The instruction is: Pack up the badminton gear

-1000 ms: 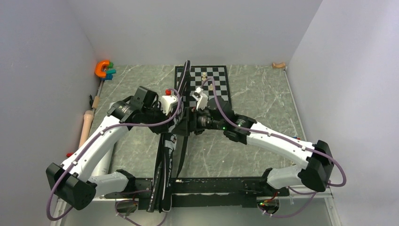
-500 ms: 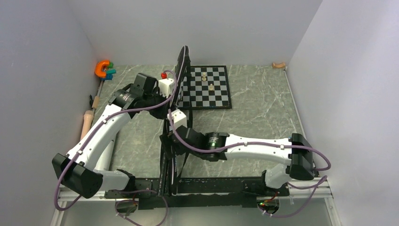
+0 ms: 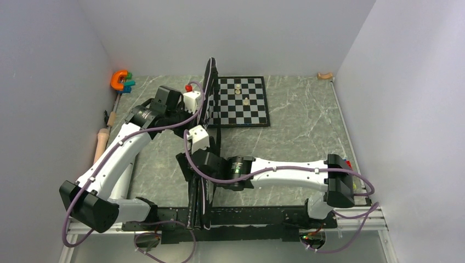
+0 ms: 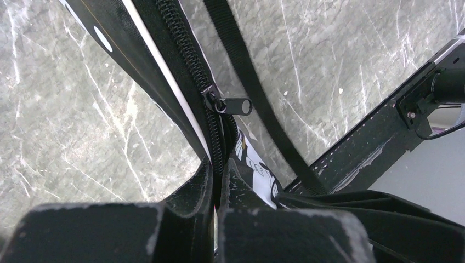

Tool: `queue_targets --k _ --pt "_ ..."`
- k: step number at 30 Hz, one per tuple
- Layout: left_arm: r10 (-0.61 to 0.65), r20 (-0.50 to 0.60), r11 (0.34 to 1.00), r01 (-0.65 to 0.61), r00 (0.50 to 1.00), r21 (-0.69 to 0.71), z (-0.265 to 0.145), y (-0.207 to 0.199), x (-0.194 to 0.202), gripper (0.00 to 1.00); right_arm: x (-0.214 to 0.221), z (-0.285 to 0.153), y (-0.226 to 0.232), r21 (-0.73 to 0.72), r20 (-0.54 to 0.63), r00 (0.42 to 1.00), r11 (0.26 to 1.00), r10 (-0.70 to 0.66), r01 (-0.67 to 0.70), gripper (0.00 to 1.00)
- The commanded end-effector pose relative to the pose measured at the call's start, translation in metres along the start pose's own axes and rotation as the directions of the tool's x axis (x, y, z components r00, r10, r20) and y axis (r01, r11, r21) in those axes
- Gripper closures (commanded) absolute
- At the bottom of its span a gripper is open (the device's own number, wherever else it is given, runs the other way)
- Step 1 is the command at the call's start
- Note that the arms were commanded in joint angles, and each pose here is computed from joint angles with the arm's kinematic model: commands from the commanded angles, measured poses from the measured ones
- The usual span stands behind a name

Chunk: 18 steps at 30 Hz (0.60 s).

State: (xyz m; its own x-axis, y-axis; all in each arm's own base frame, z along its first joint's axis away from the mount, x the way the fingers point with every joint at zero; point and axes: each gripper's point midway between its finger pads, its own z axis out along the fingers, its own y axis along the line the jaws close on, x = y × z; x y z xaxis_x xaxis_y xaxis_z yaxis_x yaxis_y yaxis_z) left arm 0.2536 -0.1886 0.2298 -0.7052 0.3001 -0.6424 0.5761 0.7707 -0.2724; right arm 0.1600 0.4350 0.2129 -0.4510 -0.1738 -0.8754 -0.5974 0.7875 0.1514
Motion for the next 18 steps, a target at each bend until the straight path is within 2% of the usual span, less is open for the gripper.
queue_targets --k 1,4,7,13,15,16,18 --pt "0.046 0.183 0.999 -0.05 0.982 0.014 -0.021 -0.011 -0.038 1.0 -0.02 0.007 0.006 0.007 0.057 0.998 0.999 0.032 -0.032 0.15" --pt "0.046 0.195 0.999 -0.048 0.98 0.008 -0.026 -0.01 -0.041 1.0 -0.014 0.011 0.002 0.02 0.037 0.999 0.999 0.033 -0.034 0.21" --pt "0.047 0.2 0.999 -0.048 0.979 -0.001 -0.029 -0.006 -0.043 1.0 -0.011 0.01 -0.002 0.02 0.028 0.999 0.999 0.043 -0.044 0.35" --pt "0.038 0.203 0.999 -0.039 0.979 0.006 -0.032 -0.001 -0.038 1.0 -0.011 0.002 -0.027 0.079 0.03 0.999 0.996 0.039 -0.042 0.76" --pt "0.042 0.204 0.999 -0.044 0.978 0.007 -0.034 -0.001 -0.035 1.0 -0.015 -0.002 -0.037 0.103 0.036 0.999 0.995 0.014 -0.018 0.96" --pt "0.045 0.204 0.999 -0.048 0.978 0.01 -0.035 -0.001 -0.034 1.0 -0.016 -0.003 -0.042 0.121 0.033 0.999 0.993 -0.009 0.005 1.0" --pt "0.061 0.203 0.998 -0.065 0.977 0.016 -0.037 -0.001 -0.032 1.0 -0.018 -0.009 -0.053 0.157 0.031 0.996 0.985 -0.083 0.077 1.0"
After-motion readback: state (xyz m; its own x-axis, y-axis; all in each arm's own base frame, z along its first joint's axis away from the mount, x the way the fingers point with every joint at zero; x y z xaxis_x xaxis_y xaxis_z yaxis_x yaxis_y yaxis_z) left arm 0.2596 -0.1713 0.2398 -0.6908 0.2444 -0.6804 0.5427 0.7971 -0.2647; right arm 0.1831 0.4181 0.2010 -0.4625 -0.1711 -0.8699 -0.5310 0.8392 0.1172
